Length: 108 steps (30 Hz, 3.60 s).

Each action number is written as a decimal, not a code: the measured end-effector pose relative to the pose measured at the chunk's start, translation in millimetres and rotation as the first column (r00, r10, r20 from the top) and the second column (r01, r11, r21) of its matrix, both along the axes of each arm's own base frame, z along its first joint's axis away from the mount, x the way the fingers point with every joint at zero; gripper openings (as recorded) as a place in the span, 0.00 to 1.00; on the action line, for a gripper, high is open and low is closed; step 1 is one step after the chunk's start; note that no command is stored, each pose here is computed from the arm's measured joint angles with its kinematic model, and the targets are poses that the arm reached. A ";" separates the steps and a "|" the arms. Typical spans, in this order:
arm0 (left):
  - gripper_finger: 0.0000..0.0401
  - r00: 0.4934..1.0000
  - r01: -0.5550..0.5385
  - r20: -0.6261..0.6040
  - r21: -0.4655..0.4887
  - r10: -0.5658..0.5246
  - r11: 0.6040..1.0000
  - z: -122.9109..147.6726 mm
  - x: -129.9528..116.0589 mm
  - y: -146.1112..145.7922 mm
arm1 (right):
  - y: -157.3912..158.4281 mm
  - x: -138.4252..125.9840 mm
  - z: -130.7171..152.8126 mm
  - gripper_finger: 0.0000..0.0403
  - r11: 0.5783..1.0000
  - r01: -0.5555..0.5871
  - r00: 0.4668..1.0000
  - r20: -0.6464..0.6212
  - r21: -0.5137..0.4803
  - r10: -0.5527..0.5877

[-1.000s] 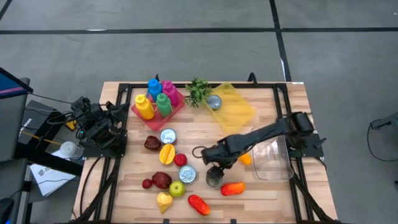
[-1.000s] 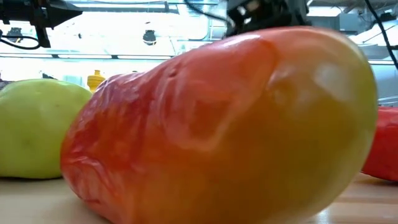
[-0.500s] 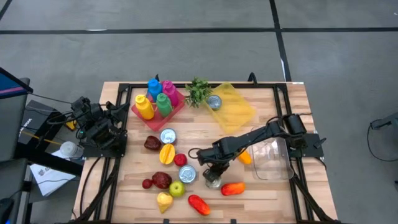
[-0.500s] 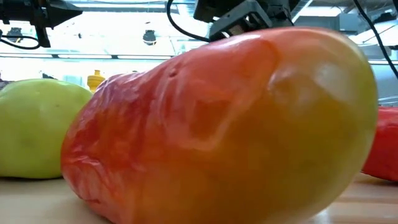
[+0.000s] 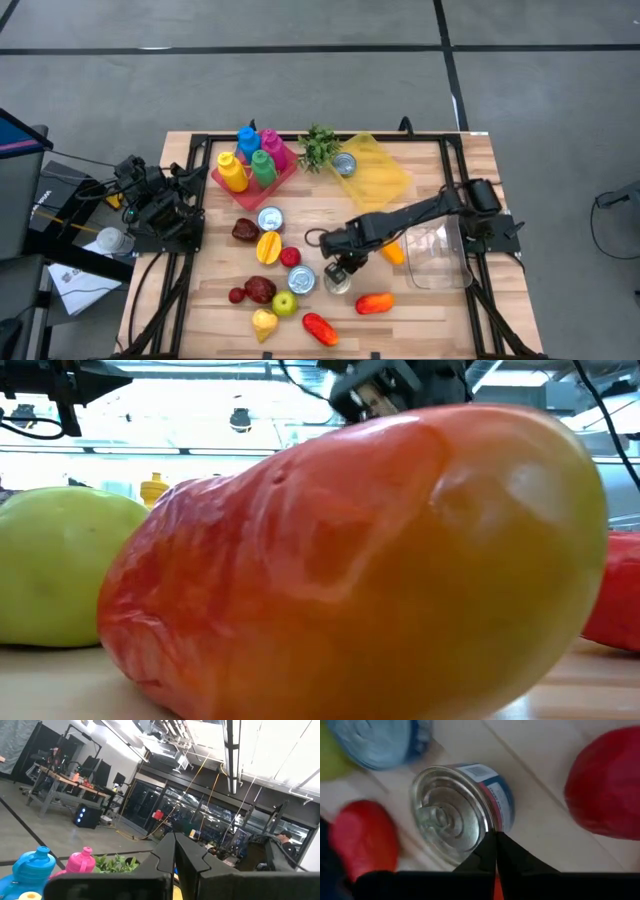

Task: Pick & Place Food Item
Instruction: Put the blue and pink tuna can into the yellow bin, then put the red tuna can into the yellow bin

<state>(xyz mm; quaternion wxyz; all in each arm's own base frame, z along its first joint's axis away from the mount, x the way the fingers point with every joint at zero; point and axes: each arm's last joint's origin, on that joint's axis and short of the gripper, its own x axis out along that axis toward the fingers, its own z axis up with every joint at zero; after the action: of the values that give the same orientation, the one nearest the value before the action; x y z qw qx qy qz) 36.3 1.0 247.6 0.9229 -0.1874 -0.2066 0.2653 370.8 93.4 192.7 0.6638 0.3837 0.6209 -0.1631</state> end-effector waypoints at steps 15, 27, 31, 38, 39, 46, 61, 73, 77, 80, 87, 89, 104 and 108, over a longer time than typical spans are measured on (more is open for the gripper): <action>0.00 1.000 0.000 0.000 0.000 0.000 1.000 0.0 0.0 0.0 | -54.3 -10.2 59.5 0.00 0.993 0.095 0.976 0.202 -0.072 -0.078; 0.00 1.000 0.000 0.000 0.000 0.000 1.000 0.0 0.0 0.0 | -155.1 -45.1 108.5 0.00 0.941 0.278 0.922 0.329 -0.193 -0.205; 0.00 1.000 0.000 0.000 0.000 0.000 1.000 0.0 0.0 0.0 | -196.1 -60.1 110.3 0.00 0.914 0.330 0.916 0.316 -0.234 -0.249; 0.00 1.000 0.000 0.000 0.000 0.000 1.000 0.0 0.0 0.0 | -267.0 -89.7 103.8 0.00 0.853 0.437 0.888 0.287 -0.285 -0.359; 0.00 1.000 0.000 0.000 0.000 0.000 1.000 0.0 0.0 0.0 | -275.4 -95.4 102.3 0.00 0.845 0.451 0.884 0.276 -0.289 -0.378; 0.00 1.000 0.000 0.000 0.000 0.000 1.000 0.0 0.0 0.0 | -318.6 -104.1 76.3 0.00 0.802 0.524 0.851 0.229 -0.289 -0.473; 0.00 1.000 0.000 0.000 0.000 0.000 1.000 0.0 0.0 0.0 | -348.6 -96.4 34.4 0.00 0.782 0.562 0.827 0.179 -0.271 -0.533; 0.00 1.000 0.000 0.000 0.000 0.000 1.000 0.0 0.0 0.0 | -359.9 -106.9 34.8 0.00 0.756 0.594 0.804 0.182 -0.273 -0.566; 0.00 1.000 0.000 0.000 0.000 0.000 1.000 0.0 0.0 0.0 | -361.3 -103.7 26.2 0.00 0.762 0.589 0.808 0.165 -0.271 -0.566; 0.00 1.000 0.000 0.000 0.000 0.000 1.000 0.0 0.0 0.0 | -362.4 -103.5 26.5 0.00 0.745 0.598 0.800 0.171 -0.295 -0.575; 0.00 1.000 0.000 0.000 0.000 0.000 1.000 0.0 0.0 0.0 | -364.1 -104.3 26.9 0.17 0.747 0.594 0.804 0.177 -0.298 -0.568; 0.00 1.000 0.000 0.000 0.000 0.000 1.000 0.0 0.0 0.0 | -364.9 -103.9 27.2 0.25 0.745 0.595 0.803 0.186 -0.302 -0.567; 0.00 1.000 0.000 0.000 0.000 0.000 1.000 0.0 0.0 0.0 | -267.6 -69.6 117.4 0.40 0.952 0.265 0.860 0.484 -0.153 -0.161; 0.00 1.000 0.002 0.004 0.004 -0.002 1.000 0.2 0.0 -0.1 | -202.1 -55.5 133.9 0.38 0.983 0.111 0.865 0.501 -0.144 -0.025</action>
<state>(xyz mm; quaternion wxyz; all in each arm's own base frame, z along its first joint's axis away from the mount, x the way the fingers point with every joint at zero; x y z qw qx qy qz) 36.3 0.9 247.8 0.9231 -0.1866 -0.2088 0.2636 315.3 -108.8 326.6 0.8250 0.3772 0.3991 -0.1337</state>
